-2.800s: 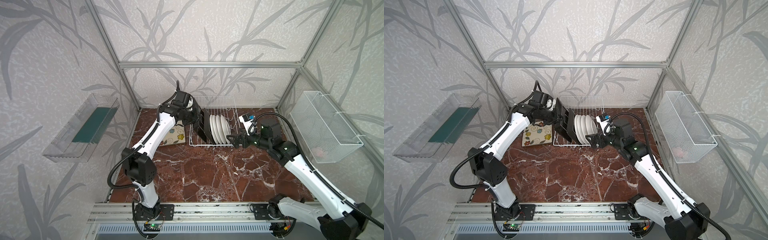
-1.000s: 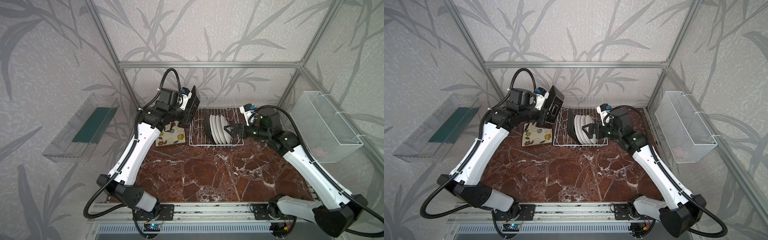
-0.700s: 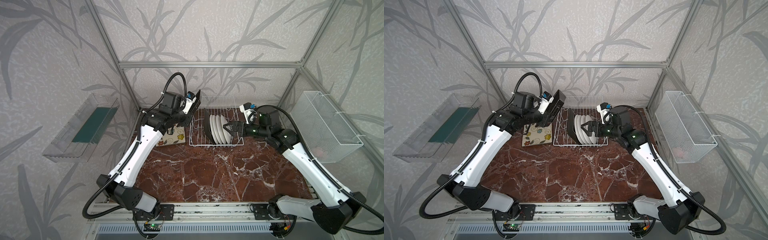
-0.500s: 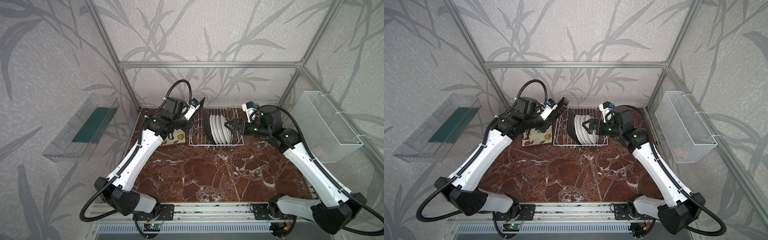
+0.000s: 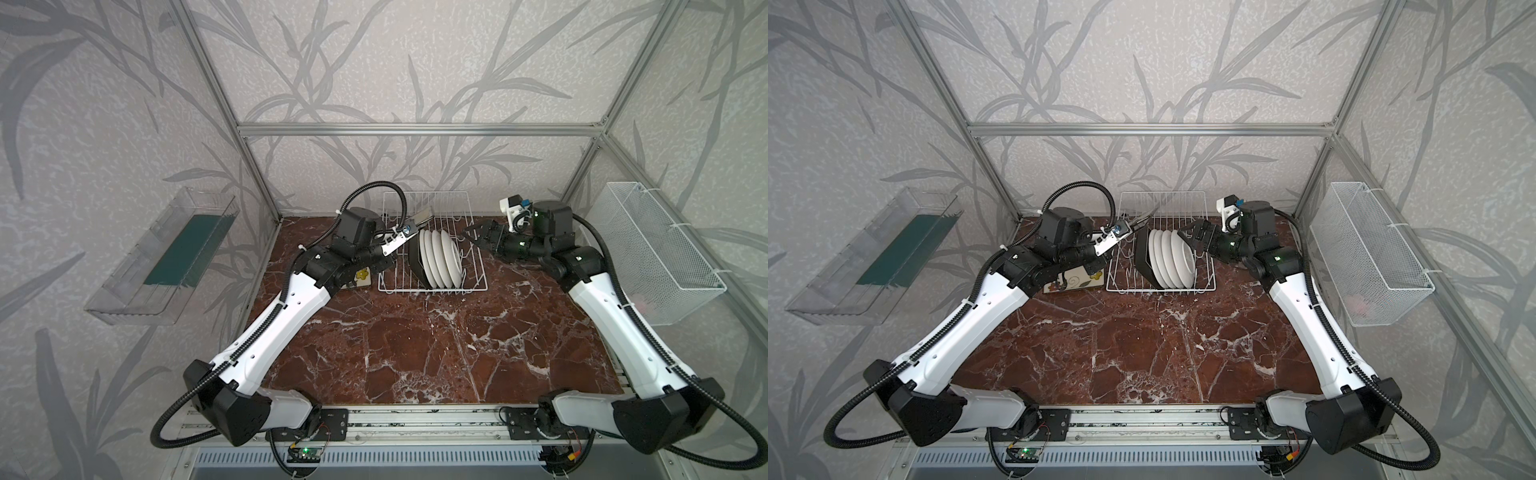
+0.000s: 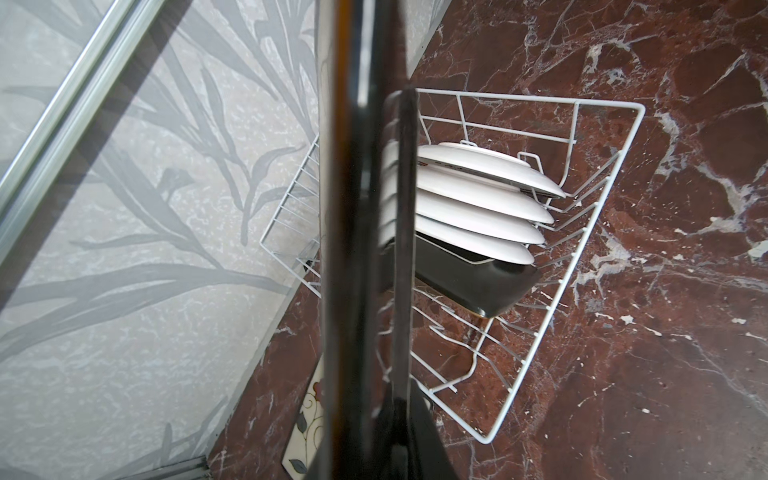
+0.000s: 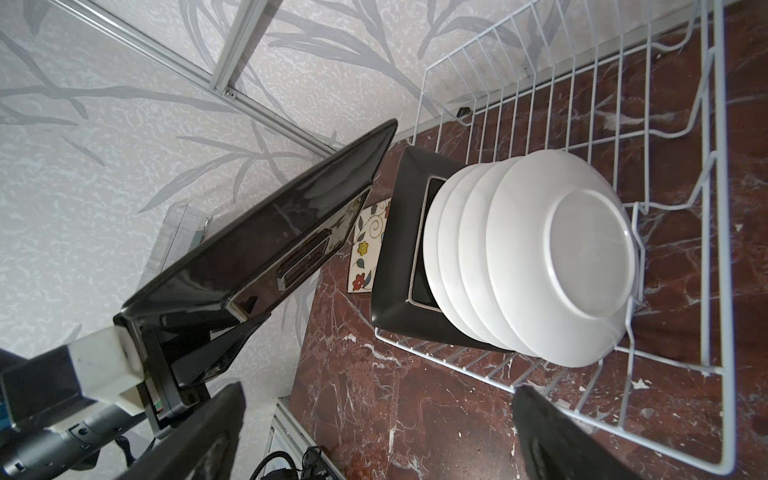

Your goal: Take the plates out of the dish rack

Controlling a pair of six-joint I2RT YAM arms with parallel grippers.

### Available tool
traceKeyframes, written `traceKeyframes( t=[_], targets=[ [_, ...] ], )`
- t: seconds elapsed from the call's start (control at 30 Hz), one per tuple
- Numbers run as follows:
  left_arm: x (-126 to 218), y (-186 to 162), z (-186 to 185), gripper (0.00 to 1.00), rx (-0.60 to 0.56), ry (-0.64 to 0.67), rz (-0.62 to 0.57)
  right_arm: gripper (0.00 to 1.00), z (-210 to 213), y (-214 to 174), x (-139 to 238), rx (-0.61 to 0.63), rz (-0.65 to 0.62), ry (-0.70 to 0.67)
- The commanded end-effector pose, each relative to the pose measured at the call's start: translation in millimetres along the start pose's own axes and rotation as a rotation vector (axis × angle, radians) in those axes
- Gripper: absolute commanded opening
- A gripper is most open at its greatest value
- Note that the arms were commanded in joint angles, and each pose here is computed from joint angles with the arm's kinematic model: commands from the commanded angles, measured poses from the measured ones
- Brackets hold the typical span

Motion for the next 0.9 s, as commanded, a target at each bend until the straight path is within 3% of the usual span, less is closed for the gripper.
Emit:
traceKeyframes(
  t=[0.0, 0.4, 0.67, 0.87],
  targets=[
    [47, 52, 39, 0.0, -0.143, 0.274, -0.279, 1.0, 13, 9, -2, -0.034, 0.006, 0.072],
    [27, 49, 12, 0.0, -0.377, 0.313, -0.212, 0.87, 6, 16, -27, -0.126, 0.041, 0.115],
    [23, 50, 10, 0.0, -0.444, 0.36, -0.211, 0.71, -1, 8, -42, -0.189, 0.092, 0.114],
    [25, 55, 11, 0.0, -0.462, 0.401, -0.22, 0.69, 4, 3, -50, -0.194, 0.117, 0.127]
  ],
)
Point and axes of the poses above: each gripper's point midway between its finger pads, its own x axis back along the fingers, its own z axis along the line the jaws close on, y = z × x, the point moved 7 cm from there along x, back along the fingers, and after that the axes turned 2 degrees about x, right-handed, at the moved point
